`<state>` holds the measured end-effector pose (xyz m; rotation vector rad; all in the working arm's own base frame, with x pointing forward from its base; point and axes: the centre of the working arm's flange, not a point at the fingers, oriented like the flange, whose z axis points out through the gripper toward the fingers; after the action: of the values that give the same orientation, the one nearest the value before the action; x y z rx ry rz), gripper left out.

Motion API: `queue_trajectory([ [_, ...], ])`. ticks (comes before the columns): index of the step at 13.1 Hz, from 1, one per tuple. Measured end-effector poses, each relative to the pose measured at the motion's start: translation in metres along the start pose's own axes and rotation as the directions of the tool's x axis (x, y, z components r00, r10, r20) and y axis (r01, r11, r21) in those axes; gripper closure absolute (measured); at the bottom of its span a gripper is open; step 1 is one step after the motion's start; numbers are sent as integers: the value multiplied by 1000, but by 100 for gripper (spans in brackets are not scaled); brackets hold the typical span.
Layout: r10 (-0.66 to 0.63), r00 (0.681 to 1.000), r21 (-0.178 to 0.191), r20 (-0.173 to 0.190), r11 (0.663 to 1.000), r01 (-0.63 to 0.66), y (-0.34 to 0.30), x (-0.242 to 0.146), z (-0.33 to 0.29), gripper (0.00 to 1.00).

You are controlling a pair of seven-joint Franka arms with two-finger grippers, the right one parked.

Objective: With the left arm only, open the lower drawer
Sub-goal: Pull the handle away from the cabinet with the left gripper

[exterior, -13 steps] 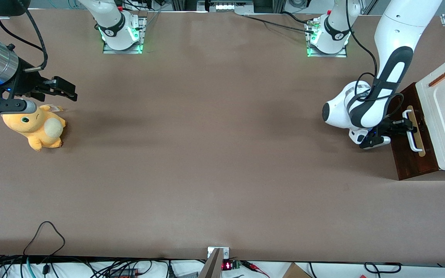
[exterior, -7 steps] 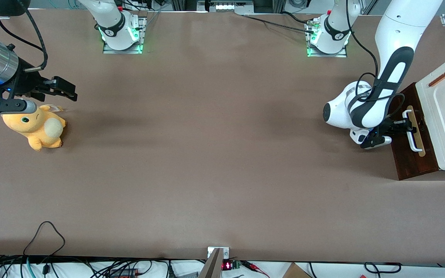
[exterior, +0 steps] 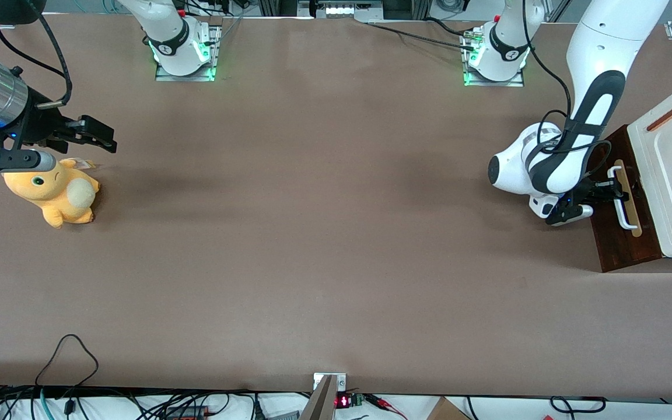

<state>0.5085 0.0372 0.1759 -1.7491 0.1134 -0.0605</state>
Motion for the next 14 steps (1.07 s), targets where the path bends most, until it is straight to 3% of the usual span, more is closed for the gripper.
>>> queue_trajectory([
  [7,8,999,-14,-42,1000,-8,7,2,-32,82],
  [14,-16,997,-93,-73,996,10,11,10,-102,82],
])
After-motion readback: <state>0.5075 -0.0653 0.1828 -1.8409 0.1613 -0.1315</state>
